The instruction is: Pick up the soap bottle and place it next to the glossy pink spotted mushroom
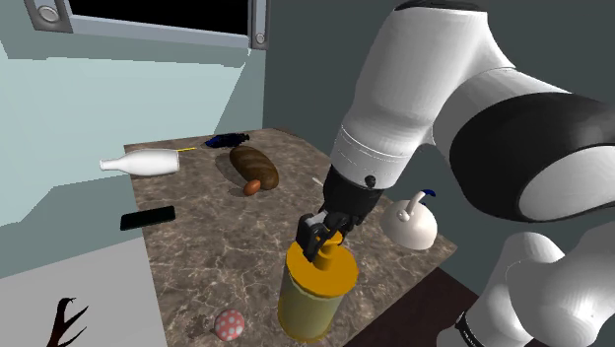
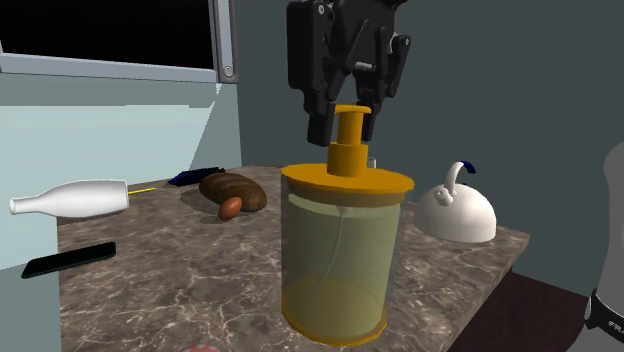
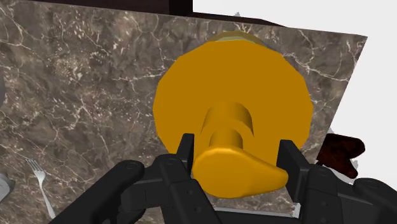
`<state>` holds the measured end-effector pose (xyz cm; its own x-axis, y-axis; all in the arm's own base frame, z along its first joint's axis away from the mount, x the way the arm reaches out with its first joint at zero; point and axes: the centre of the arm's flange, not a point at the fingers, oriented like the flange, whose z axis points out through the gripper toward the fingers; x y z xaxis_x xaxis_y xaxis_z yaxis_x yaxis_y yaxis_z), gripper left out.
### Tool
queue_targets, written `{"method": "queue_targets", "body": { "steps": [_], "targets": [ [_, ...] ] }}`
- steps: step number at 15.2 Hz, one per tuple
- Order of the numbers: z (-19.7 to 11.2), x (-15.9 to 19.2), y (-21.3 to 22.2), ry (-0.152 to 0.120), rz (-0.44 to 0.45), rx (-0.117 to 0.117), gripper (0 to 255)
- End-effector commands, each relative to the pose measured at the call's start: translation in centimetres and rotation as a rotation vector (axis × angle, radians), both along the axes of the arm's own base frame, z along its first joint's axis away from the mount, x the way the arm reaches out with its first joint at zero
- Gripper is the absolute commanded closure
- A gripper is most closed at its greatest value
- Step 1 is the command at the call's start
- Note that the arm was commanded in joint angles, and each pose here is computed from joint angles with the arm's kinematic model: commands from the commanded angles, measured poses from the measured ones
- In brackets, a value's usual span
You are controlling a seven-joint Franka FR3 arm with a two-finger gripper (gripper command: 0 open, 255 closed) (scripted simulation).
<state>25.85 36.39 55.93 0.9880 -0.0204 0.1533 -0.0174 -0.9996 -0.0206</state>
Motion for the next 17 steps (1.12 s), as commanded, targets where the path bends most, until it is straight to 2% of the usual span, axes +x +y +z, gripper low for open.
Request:
{"method": "queue_targets", "body": {
  "steps": [1,17],
  "targets": [
    [-1.1,0.0,0.0,-0.001,0.0,0.001,255],
    [-9.5,0.0,0.0,-0.001,0.0,0.001,255]
  ]
}}
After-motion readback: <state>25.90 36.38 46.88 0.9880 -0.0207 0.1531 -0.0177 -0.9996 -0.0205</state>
